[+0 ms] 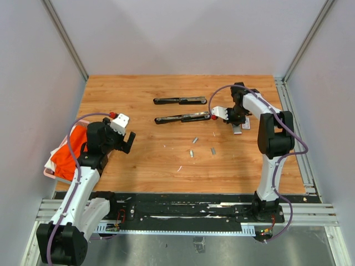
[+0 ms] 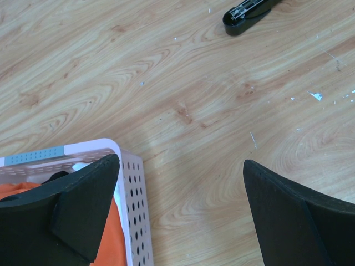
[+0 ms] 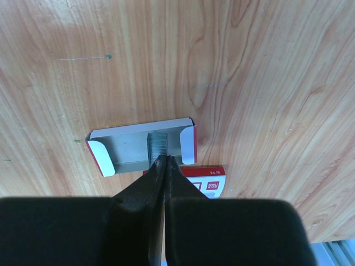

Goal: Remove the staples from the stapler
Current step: Place the staple in the staple box.

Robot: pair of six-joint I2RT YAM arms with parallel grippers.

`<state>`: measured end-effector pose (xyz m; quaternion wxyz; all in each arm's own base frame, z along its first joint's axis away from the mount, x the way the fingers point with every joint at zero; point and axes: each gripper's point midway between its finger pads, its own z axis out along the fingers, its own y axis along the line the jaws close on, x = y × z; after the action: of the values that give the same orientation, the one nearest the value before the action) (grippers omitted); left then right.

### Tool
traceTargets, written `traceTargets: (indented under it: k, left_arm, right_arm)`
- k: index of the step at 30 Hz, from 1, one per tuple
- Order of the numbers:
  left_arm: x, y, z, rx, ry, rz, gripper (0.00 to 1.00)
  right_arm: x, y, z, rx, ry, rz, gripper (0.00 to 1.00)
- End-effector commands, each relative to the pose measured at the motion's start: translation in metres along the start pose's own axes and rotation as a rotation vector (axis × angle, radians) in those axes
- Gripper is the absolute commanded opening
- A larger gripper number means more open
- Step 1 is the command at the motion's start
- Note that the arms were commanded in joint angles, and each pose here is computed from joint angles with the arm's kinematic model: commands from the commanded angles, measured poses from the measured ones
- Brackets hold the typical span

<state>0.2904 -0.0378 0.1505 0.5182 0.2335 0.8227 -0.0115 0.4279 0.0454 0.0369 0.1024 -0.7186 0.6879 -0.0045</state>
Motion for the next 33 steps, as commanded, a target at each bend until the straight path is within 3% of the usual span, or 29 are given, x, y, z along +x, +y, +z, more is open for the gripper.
traceTargets:
  k: [1,18,33]
  left_arm:
    - [-0.002,0.003,0.002,-0.006,-0.016,0.009,0.98]
    - [-0.002,0.003,0.002,-0.005,-0.015,0.013,0.98]
    - [-0.002,0.002,0.002,-0.005,-0.016,0.011,0.98]
  right_arm:
    - [0.012,0.002,0.008,-0.011,0.018,0.001,0.01]
    - [0.008,-0.002,0.012,0.006,-0.005,0.014,0.01]
    - [0.004,-0.009,-0.009,0.06,-0.011,0.013,0.14]
